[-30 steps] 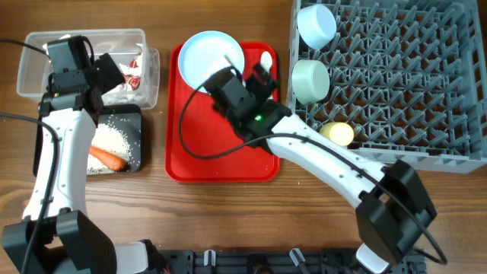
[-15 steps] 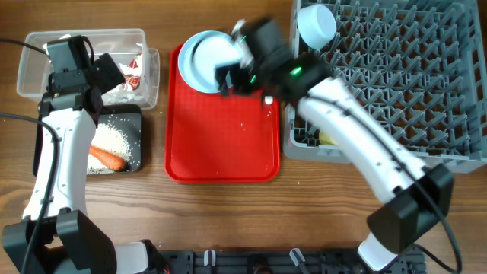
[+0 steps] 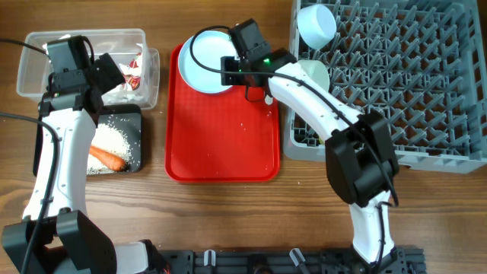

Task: Sort waste into correct bins and load items into the dishwasher rack
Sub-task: 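Reach right gripper to the light-blue plate and grip its edge, then lift the plate and stand it upright in the dish rack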

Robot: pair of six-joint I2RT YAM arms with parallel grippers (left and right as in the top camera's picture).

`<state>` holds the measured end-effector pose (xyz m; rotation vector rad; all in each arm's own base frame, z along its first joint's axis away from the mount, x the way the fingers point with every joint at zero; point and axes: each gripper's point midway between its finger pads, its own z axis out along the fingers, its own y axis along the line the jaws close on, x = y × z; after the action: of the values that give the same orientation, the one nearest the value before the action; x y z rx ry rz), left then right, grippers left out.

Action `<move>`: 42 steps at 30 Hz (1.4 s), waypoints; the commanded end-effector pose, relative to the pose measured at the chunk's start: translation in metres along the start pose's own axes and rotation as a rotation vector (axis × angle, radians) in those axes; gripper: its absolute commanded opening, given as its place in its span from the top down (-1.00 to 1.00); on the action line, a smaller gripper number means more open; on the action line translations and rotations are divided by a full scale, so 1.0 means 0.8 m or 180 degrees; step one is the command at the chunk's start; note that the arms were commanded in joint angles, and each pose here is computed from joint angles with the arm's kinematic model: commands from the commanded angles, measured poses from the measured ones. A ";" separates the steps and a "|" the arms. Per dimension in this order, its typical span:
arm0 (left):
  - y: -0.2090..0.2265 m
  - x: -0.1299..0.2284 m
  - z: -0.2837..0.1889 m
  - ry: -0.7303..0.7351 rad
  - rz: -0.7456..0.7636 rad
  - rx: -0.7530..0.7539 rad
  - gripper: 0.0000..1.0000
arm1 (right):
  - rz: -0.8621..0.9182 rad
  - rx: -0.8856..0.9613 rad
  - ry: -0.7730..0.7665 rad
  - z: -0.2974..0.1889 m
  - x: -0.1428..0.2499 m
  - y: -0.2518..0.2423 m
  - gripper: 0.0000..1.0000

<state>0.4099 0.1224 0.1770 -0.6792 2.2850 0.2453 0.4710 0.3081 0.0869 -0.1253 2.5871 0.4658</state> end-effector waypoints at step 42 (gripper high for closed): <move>0.003 -0.009 0.000 -0.0049 0.0006 -0.0039 -1.00 | -0.0207 0.3092 -0.2047 -0.404 -0.126 -0.146 0.91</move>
<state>0.4098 0.1224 0.1769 -0.6793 2.2854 0.2454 0.4480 0.1674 0.2995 0.0206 2.1599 -0.1882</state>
